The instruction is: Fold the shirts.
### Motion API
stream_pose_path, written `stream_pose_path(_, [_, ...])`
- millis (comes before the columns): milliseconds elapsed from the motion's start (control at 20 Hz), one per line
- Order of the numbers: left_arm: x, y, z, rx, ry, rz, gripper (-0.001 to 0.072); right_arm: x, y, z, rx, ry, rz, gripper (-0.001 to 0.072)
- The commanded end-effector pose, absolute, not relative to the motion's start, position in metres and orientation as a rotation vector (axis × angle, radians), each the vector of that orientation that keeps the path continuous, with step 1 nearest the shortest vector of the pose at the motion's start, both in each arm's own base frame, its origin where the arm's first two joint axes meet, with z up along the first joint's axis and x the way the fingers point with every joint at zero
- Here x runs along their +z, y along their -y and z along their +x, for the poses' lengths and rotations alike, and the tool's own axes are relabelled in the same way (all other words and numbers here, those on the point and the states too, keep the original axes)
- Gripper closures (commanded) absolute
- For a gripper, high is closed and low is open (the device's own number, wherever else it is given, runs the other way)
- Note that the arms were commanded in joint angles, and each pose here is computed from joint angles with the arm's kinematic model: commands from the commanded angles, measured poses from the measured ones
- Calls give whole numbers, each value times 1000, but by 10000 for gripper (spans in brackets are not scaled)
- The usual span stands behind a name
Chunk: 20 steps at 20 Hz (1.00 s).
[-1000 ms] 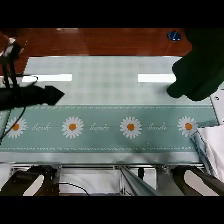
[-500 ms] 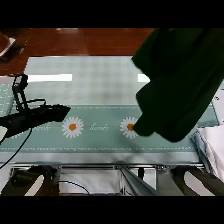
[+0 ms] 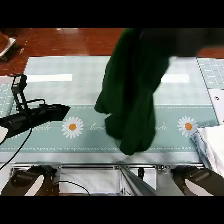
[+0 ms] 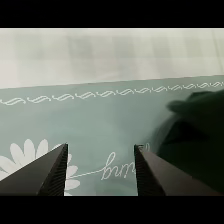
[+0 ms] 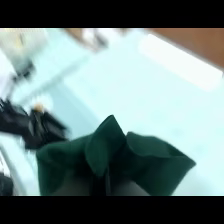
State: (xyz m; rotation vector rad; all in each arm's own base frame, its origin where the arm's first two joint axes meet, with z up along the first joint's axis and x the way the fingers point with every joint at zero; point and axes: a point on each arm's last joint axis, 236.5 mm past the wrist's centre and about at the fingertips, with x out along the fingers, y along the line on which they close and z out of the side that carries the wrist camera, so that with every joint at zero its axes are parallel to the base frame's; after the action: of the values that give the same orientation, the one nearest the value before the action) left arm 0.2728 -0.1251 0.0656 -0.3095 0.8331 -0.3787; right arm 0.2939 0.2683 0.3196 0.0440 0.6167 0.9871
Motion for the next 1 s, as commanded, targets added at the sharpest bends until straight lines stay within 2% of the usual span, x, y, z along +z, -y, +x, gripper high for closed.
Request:
stream_pose_path(0, [66,125,273,-379,-832,-310,200,208,-284,288,975,-895,73,687])
stream_pose_path(150, [66,125,273,-378,-832,-309,201,110,-294,280,940,-1071,211,687])
stream_pose_path(300, [66,125,273,-380,-832,-309,201,24,-311,263,888,-1236,247,686])
stream_pose_path(350, [66,126,272,-382,-833,-309,200,2,-321,255,890,-1296,241,639])
stream_pose_path(400, [66,128,272,-388,-834,-307,201,-10,-333,248,903,-1343,269,417])
stream_pose_path(450, [66,130,271,-396,-835,-305,200,-16,-344,242,942,-1365,283,315])
stream_pose_path(550, [66,140,267,-427,-842,-309,201,-9,-346,245,981,-1367,270,316])
stream_pose_path(650, [62,143,265,-437,-862,-295,200,24,-314,271,971,-1316,232,316])
stream_pose_path(800, [39,133,266,-329,-993,-455,200,79,-194,335,692,-1132,253,317])
stream_pose_path(850, [28,140,259,-335,-1069,-521,200,85,-147,342,565,-1107,264,316])
stream_pose_path(950, [6,180,238,-479,-1229,-620,200,74,-70,333,334,-1095,334,317])
